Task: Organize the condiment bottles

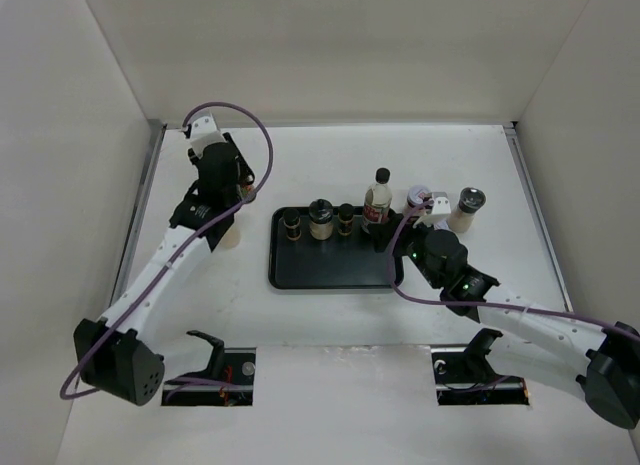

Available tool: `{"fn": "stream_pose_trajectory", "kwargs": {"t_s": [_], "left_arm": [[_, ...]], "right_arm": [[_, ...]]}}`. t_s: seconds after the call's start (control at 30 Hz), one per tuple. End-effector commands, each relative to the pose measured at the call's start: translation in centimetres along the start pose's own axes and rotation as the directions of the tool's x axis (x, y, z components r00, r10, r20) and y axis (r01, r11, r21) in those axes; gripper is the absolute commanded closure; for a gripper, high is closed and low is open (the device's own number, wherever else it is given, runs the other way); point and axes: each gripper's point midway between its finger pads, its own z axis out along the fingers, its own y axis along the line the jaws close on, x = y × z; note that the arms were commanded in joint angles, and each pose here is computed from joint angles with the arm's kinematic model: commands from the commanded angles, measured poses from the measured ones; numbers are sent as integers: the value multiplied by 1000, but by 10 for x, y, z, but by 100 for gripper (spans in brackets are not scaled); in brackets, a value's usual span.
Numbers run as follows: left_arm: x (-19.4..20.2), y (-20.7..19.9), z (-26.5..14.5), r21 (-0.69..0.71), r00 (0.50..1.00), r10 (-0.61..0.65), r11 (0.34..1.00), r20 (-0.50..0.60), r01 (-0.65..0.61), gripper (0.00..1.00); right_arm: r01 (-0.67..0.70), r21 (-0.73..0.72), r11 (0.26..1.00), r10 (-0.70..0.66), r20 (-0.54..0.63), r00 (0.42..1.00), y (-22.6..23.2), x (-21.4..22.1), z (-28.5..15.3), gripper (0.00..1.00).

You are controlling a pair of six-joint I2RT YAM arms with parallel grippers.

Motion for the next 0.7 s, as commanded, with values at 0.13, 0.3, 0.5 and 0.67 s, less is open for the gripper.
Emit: {"fn": "stream_pose_trajectory", "kwargs": {"t_s": [0.13,0.3,0.5,0.67], "left_arm": [[-89,-21,-75,158,958,-177,977,226,144,77],[-55,-28,-104,202,979,-118,976,167,83,77],[-2,-37,-128,259,995,-37,966,91,12,77],[32,-52,-146,322,999,-27,947,40,12,77]], "right_arm": [[-40,-45,998,43,76,996,12,-23,-1,23],[-43,-49,998,47,85,995,12,-25,-2,23],[-44,-37,998,47,90,995,9,-26,-1,23],[-45,-28,999,47,93,995,6,-26,-1,22]]}}
